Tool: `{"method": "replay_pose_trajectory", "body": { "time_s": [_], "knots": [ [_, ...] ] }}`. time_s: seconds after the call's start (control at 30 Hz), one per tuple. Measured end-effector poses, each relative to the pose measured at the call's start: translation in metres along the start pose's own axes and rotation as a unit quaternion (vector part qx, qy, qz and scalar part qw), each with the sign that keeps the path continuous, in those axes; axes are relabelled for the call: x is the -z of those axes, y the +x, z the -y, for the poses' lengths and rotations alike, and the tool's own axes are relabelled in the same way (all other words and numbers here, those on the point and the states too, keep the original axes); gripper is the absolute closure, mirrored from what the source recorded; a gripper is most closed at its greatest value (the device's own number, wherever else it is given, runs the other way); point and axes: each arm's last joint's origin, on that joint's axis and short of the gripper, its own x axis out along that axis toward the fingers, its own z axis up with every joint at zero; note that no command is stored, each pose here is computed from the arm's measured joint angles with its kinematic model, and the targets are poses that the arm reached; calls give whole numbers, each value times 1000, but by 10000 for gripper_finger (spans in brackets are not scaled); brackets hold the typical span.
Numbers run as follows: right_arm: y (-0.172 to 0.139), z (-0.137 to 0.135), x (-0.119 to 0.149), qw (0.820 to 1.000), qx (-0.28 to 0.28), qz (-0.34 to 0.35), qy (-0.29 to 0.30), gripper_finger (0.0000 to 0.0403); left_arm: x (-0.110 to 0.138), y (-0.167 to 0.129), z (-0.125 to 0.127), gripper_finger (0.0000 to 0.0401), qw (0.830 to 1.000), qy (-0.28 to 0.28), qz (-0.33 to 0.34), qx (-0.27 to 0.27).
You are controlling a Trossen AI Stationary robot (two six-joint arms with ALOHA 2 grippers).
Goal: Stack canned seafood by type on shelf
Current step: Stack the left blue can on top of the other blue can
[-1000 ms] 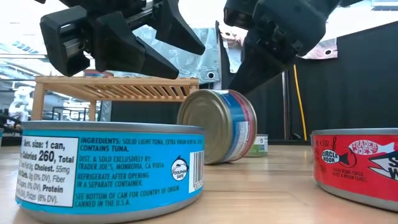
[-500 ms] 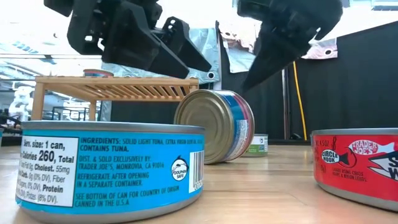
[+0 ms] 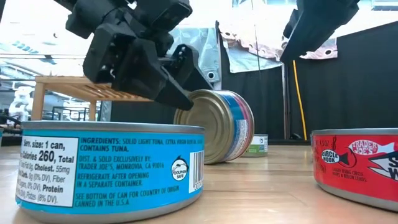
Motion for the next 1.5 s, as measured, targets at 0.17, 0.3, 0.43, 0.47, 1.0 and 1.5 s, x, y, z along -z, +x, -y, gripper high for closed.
{"method": "replay_pose_trajectory", "body": {
  "time_s": [0.17, 0.3, 0.43, 0.47, 1.0, 1.5],
  "knots": [
    [-1, -2, 1, 1000, -1, -1, -11, 403, 2, 5, 2, 11, 1000, 12, 6, 11],
    [0, -2, 1, 1000, -1, -1, -14, 403, 3, 7, 4, 39, 1000, 24, 4, 12],
    [0, -2, 1, 1000, -1, -1, -14, 403, 5, 9, 5, 85, 1000, 28, -1, 15],
    [0, -2, 1, 1000, -1, -1, -14, 403, 5, 10, 5, 97, 999, 30, 1, 15],
    [0, -2, 1, 1000, -1, -1, -15, 403, -24, -27, 26, 201, 996, 81, 31, -7],
    [1, 2, -4, 996, 19, 24, -82, 403, -83, -202, -7, 201, 943, 136, -62, -296]
  ]
}}
